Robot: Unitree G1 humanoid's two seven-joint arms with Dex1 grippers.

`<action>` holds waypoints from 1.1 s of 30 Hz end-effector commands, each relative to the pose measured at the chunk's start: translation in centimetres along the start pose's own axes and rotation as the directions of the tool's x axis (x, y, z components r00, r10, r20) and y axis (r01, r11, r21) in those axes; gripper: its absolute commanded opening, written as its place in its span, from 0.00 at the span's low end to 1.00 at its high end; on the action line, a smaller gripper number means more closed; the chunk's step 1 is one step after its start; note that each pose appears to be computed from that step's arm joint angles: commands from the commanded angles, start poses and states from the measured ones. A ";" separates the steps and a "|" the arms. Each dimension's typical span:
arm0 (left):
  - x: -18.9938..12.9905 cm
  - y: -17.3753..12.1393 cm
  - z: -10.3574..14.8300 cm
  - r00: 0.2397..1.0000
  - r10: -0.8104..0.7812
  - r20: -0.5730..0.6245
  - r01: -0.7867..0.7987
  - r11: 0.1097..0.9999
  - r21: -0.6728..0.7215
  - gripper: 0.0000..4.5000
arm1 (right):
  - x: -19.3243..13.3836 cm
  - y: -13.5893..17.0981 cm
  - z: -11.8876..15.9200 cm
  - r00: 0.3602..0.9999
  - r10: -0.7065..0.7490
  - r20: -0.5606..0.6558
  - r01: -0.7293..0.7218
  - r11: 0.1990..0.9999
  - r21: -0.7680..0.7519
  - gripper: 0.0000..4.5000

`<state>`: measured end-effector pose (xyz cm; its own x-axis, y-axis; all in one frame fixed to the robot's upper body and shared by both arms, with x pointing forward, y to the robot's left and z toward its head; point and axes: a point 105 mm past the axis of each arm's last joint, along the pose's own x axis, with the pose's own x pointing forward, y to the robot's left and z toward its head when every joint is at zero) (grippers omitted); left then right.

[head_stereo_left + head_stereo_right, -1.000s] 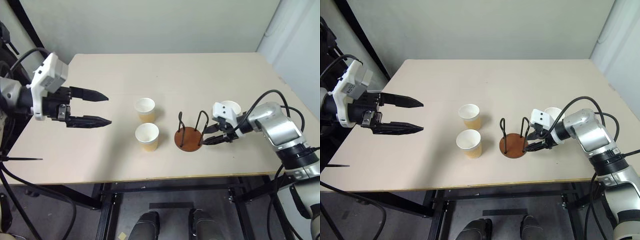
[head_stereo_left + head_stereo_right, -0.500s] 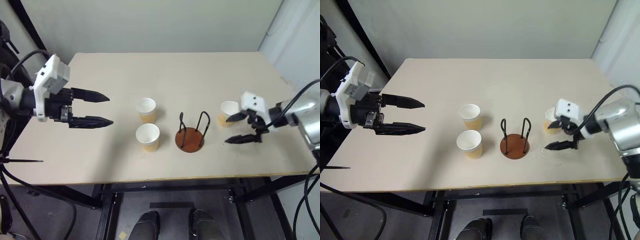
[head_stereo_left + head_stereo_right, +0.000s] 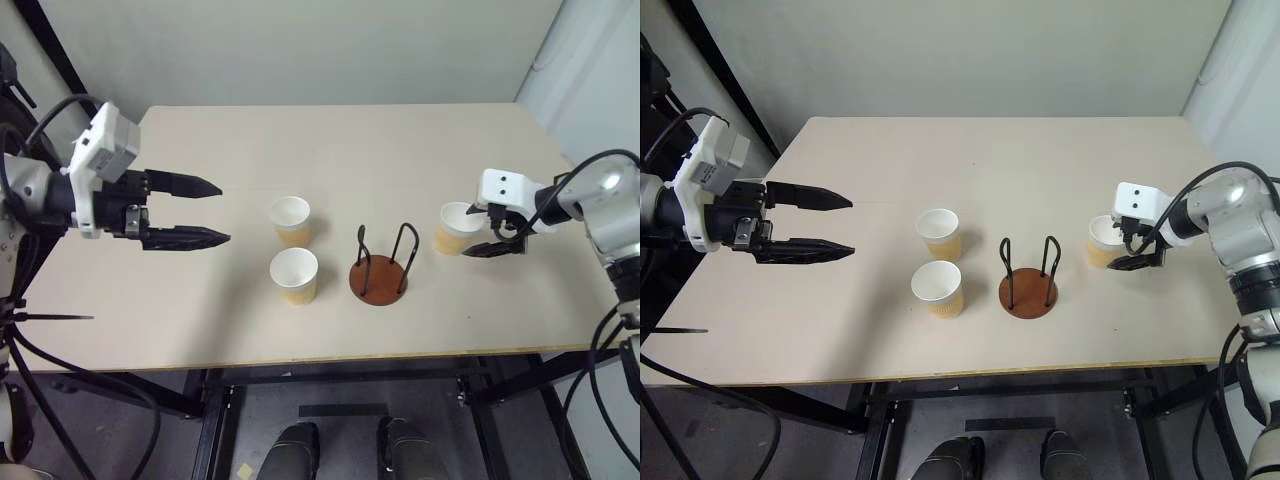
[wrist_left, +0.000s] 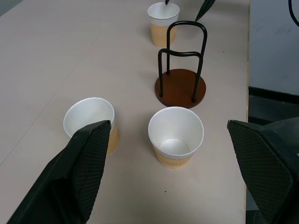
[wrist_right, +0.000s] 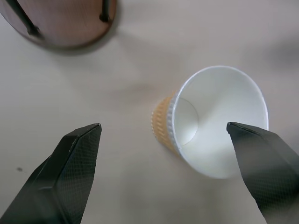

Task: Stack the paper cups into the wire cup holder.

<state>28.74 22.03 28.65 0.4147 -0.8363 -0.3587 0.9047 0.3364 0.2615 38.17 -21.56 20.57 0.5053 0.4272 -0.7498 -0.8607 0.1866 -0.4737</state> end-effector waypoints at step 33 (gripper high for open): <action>0.0 0.7 0.6 1.000 0.020 0.014 -0.021 0.998 0.061 0.96 | -9.2 2.7 14.4 0.966 0.107 0.236 -0.001 0.912 -0.410 0.01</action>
<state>29.49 22.02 28.28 0.4217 -0.8335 -0.3571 0.8997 0.3358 0.2788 31.31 -13.17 32.19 0.3996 0.6246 -0.6710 -0.7750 -0.1607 -0.6112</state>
